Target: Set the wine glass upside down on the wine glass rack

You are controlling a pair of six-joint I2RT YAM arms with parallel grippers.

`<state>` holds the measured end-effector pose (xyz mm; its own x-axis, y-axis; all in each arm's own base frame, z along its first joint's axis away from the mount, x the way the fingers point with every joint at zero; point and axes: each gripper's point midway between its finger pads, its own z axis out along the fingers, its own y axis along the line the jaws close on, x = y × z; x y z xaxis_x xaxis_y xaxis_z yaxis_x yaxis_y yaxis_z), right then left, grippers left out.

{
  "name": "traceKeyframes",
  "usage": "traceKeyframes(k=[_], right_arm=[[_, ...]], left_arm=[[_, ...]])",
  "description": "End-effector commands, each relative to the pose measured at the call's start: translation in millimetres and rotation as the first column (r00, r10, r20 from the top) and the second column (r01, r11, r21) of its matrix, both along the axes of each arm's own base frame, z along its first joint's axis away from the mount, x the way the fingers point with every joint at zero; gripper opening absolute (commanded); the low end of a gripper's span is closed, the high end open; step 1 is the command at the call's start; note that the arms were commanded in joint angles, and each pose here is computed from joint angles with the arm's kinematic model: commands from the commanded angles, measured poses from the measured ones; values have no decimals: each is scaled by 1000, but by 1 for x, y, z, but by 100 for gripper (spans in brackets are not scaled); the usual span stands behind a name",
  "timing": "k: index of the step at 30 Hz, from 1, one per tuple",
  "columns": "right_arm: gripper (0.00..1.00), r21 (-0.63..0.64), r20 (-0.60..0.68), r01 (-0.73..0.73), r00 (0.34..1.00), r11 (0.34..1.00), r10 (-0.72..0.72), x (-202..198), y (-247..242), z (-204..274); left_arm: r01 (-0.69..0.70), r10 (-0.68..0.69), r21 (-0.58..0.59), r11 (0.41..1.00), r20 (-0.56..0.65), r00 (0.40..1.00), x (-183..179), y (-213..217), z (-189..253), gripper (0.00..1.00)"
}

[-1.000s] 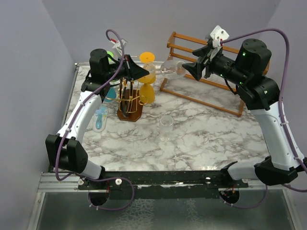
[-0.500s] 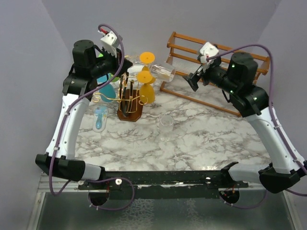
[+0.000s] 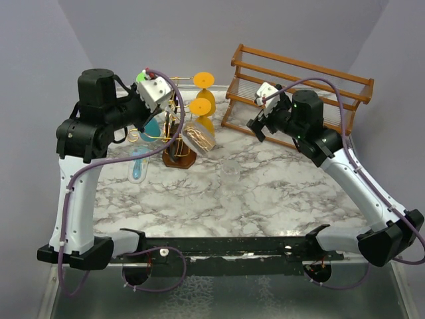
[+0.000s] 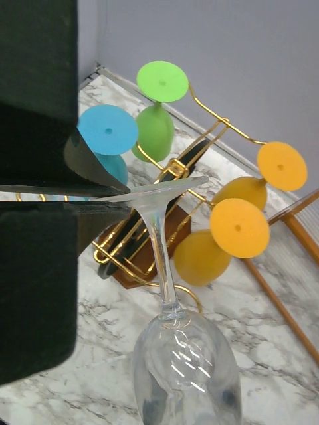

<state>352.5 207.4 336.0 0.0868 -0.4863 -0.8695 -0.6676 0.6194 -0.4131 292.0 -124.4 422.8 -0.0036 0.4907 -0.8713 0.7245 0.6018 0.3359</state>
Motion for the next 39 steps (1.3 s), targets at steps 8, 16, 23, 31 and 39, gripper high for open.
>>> traceKeyframes(k=[8, 16, 23, 31, 39], right_arm=[[100, 40, 12, 2, 1000, 999, -2, -2, 1, -24], [100, 46, -11, -5, 1000, 999, 6, -8, 0, -41], [100, 46, -11, -12, 1000, 999, 13, -10, -1, -42], [100, 43, -10, -16, 1000, 999, 16, -12, -2, -43], [100, 39, -9, -10, 1000, 999, 10, -11, -4, -43]], left_arm=[[49, -32, 391, 919, -50, 998, -45, 50, -52, 0], [-99, 132, 560, 822, -18, 991, -38, 94, -69, 0], [-203, 233, 637, 743, 37, 972, -15, 117, -88, 0], [-206, 213, 618, 759, 64, 975, 0, 110, -93, 0], [-203, 198, 626, 753, 79, 977, 14, 106, -97, 2]])
